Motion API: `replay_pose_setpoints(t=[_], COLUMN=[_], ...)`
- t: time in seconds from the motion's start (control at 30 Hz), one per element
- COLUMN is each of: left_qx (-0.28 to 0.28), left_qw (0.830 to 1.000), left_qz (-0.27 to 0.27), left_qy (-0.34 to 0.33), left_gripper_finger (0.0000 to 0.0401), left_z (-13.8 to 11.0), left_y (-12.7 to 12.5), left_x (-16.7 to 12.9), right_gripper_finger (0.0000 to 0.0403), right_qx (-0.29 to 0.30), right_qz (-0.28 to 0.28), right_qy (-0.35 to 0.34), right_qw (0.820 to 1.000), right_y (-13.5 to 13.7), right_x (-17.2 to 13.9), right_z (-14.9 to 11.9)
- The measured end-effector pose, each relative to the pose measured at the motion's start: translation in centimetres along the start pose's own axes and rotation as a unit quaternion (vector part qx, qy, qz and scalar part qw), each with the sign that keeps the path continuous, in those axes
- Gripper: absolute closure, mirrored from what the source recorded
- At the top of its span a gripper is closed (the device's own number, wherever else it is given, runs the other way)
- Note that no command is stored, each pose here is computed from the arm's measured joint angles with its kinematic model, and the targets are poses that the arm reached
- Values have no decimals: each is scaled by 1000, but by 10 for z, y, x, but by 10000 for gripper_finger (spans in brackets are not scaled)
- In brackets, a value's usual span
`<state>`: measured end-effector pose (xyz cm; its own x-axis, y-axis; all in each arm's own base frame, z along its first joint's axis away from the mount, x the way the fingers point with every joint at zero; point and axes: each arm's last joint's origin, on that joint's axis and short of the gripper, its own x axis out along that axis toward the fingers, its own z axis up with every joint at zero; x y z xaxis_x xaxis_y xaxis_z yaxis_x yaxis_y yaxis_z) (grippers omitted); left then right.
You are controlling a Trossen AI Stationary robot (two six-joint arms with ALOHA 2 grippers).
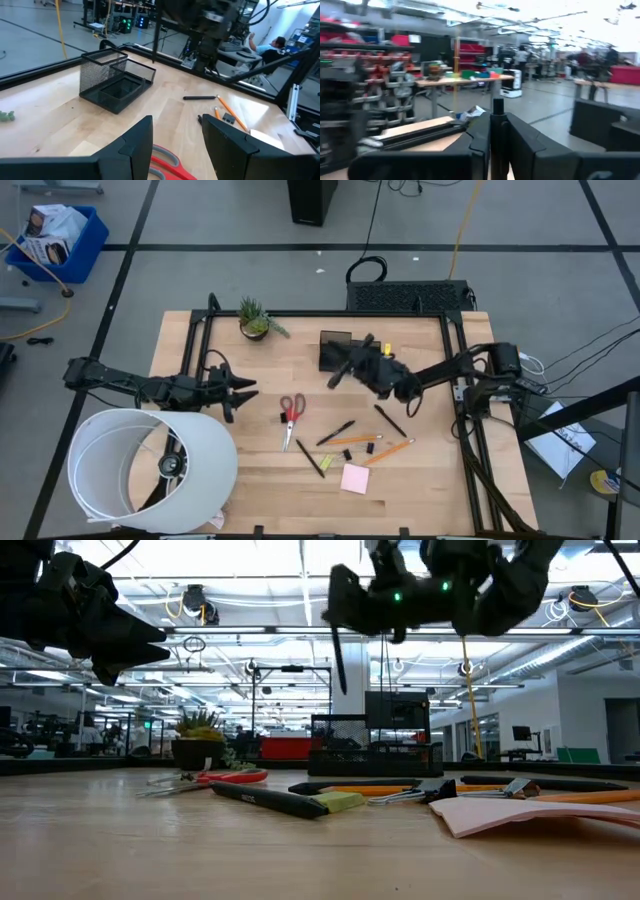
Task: Pick and place office supplies into organizer
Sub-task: Put the black pen into the desk organizer
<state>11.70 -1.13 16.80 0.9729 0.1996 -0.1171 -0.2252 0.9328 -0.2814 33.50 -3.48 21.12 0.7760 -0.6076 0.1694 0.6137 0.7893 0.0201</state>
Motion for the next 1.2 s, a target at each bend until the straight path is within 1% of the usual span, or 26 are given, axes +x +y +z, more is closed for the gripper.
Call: replay_pose_setpoints(t=[0.23, 0.43, 0.57, 0.67, 0.73, 0.9, 1.03, 1.13, 1.2], left_qx=[0, 0, 0, 5, 6, 8, 7, 7, 7], left_qw=[1000, 1000, 1000, 1000, 1000, 1000, 1000, 1000, 1000], left_qz=[2, 2, 2, 2, 2, 2, 9, 9, 9], left_qy=[-1, -1, -1, -1, -1, -1, -7, -7, -7], left_gripper_finger=[226, 226, 226, 226, 226, 226, 226, 226, 226], left_z=[0, 0, 0, 0, 0, 0, 1, 1, 1], left_y=[0, 0, 0, 0, 0, 0, 0, 0, 0], left_x=[0, 0, 0, 0, 0, 0, 0, 0, 0], right_gripper_finger=[372, 361, 368, 372, 370, 359, 366, 370, 368], right_qx=[1, 6, 3, 5, 16, 18, 9, 7, 7], right_qz=[1, -33, -50, -42, -44, -54, -54, -33, -30], right_qy=[-8, -17, -18, -24, -25, -5, 14, 12, 13], right_qw=[1000, 999, 999, 999, 999, 998, 998, 999, 999], right_y=[-28, -50, -61, -68, -72, -79, -79, -79, -80], right_x=[16, 26, 30, 33, 35, 37, 37, 38, 38], right_z=[-3, -2, -3, -2, -2, -7, -11, -10, -10])
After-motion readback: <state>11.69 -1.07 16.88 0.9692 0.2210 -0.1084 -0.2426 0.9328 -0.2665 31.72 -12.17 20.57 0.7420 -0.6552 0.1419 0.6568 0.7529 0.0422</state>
